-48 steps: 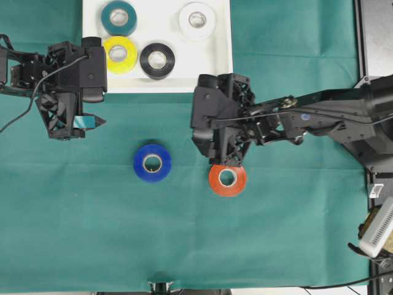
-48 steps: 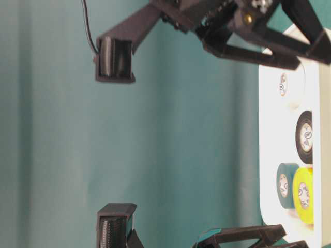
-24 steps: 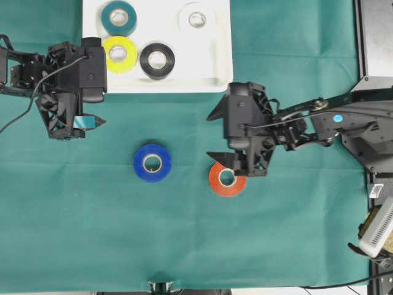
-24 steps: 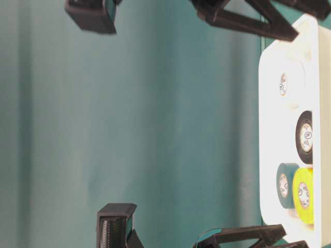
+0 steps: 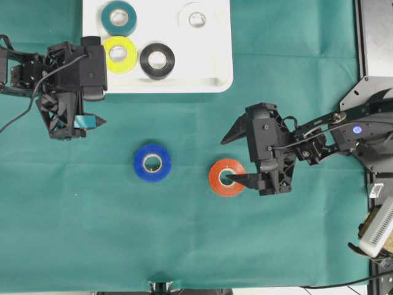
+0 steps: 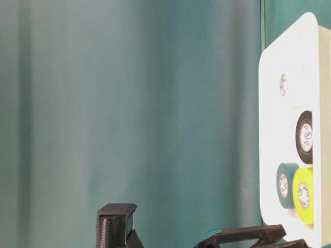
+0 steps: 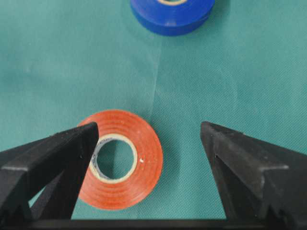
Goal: Put the tape alternately from left to right into the white case.
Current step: 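Move the right gripper down into the orange-red roll's hole and grasp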
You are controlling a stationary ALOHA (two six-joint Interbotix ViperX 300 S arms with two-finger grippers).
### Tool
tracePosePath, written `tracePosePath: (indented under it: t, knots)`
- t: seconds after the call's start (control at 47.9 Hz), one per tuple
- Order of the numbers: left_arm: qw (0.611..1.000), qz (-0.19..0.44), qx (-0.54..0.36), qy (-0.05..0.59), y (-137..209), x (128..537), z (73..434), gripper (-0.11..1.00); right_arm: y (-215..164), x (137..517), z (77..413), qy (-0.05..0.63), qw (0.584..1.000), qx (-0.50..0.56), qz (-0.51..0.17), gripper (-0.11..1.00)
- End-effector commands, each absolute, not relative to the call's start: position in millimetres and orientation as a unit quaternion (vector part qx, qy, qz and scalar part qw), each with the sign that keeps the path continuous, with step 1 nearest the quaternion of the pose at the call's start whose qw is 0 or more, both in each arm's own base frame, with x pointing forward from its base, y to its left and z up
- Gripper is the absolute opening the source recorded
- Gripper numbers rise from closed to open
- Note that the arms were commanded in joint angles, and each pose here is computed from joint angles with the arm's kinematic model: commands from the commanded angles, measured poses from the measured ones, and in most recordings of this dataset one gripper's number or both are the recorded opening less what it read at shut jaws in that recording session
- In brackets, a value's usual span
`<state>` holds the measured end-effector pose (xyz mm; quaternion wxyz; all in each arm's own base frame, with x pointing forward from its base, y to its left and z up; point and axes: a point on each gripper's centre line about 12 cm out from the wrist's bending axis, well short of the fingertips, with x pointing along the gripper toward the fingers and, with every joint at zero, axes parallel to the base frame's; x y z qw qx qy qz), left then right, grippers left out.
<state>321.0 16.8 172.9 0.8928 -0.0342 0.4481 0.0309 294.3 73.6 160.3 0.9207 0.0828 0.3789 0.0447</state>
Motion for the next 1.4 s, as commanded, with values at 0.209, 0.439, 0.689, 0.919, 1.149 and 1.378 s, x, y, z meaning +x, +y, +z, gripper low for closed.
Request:
tracePosePath:
  t: [0.209,0.439,0.689,0.919,1.149,1.378]
  knots:
    - [0.901,0.027,-0.037,0.432,11.9,324.1,180.6,0.99,74.6,297.8,152.3,0.396,0.914,0.075,0.038,0.78]
    - [0.901,0.026,-0.038,0.432,10.9,323.8,180.1,0.99,77.1,307.9,134.4,0.422,0.903,0.069,0.032,0.78]
    - [0.9,0.026,-0.038,0.434,10.8,322.6,178.6,0.99,78.3,311.7,120.9,0.439,0.895,0.066,0.028,0.78]
    - [0.901,0.026,-0.038,0.432,10.9,323.2,179.0,0.99,79.2,315.9,109.4,0.455,0.888,0.062,0.024,0.78]
    - [0.9,0.026,-0.038,0.434,10.8,321.6,177.0,0.99,79.6,317.5,105.6,0.46,0.886,0.061,0.023,0.78]
    - [0.9,0.026,-0.037,0.434,10.9,321.6,177.0,0.99,79.6,317.5,105.6,0.46,0.886,0.061,0.023,0.77]
